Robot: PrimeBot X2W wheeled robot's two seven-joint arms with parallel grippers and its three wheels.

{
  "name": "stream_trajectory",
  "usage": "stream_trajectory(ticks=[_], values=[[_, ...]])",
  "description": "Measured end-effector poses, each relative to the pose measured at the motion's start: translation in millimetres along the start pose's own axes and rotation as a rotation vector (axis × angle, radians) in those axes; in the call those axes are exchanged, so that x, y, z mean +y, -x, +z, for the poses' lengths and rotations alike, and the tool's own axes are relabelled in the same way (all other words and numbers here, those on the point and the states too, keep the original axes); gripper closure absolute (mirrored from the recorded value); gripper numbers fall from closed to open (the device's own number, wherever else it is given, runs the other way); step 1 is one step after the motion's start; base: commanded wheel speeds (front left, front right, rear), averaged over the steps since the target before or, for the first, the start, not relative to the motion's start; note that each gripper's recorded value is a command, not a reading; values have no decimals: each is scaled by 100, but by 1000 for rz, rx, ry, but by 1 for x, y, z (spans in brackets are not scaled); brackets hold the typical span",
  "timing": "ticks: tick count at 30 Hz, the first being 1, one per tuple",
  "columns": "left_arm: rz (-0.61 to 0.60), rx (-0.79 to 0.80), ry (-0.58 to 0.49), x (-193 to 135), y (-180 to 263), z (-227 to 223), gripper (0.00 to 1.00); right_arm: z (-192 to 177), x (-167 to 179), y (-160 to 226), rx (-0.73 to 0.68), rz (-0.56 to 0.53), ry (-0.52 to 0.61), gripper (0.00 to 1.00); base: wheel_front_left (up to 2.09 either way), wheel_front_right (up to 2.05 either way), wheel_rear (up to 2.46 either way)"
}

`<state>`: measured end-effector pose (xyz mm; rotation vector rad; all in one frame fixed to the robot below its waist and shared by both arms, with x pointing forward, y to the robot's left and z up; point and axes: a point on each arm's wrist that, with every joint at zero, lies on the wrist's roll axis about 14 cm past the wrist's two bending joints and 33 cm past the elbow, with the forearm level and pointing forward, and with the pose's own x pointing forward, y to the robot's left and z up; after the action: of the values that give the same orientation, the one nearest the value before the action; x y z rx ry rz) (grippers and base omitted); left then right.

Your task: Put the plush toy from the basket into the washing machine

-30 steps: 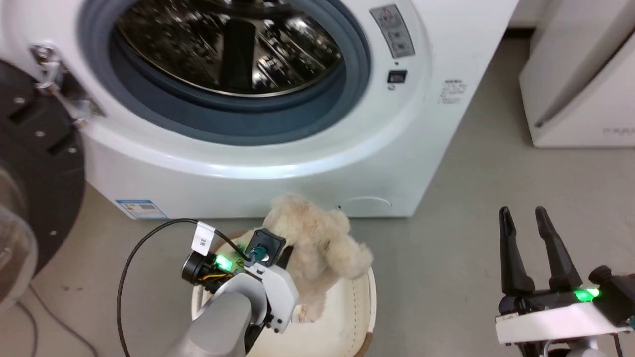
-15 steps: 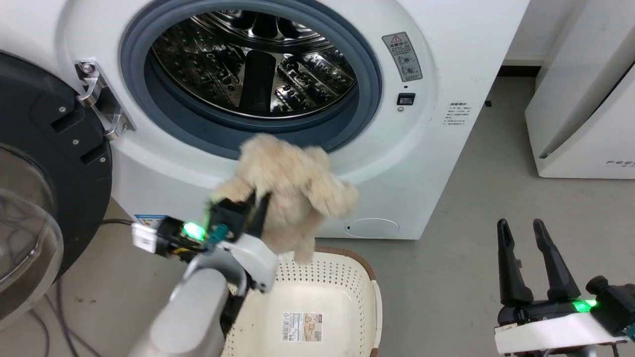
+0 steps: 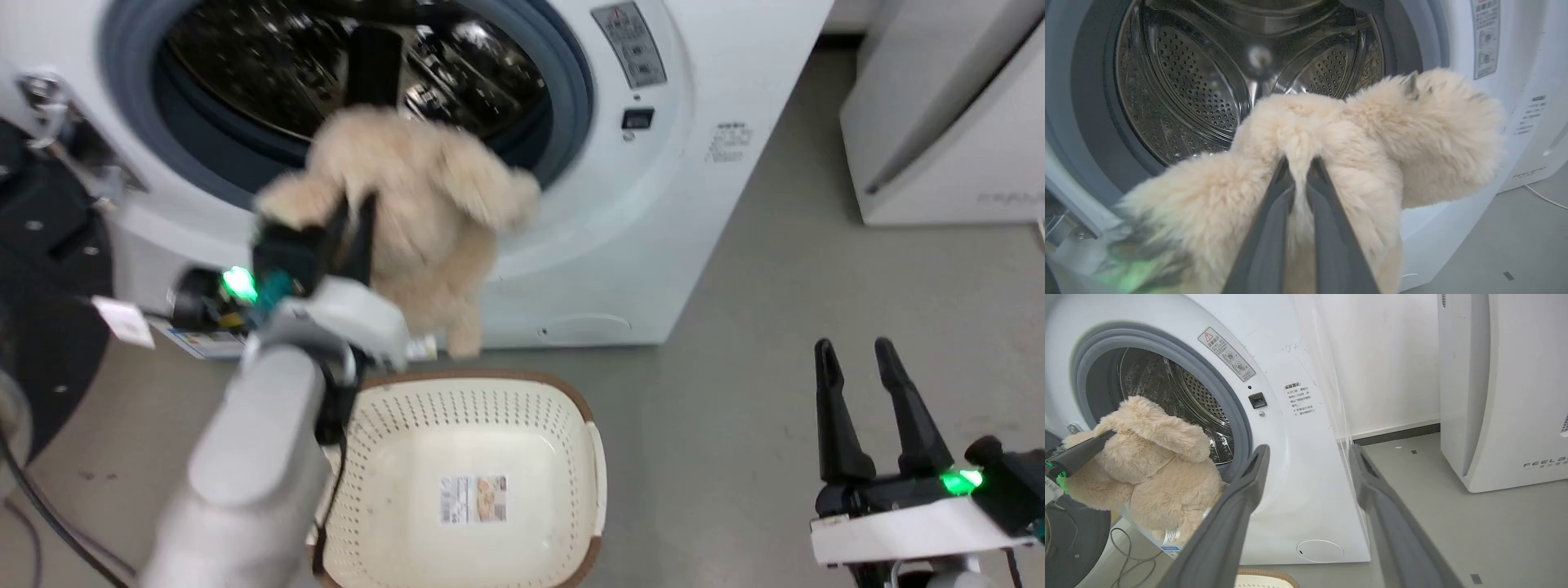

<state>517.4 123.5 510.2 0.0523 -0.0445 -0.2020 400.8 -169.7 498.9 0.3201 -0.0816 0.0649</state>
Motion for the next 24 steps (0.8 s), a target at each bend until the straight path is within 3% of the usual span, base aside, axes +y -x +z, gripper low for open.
stream_trajectory(ticks=[9,24], values=[[36,-25,16,22,-70,-3,100,-13,-22,-19,19,-50,17,0,0,0,0],[72,4,57,37,-157,-54,100,-34,-69,-26,70,-172,45,0,0,0,0]])
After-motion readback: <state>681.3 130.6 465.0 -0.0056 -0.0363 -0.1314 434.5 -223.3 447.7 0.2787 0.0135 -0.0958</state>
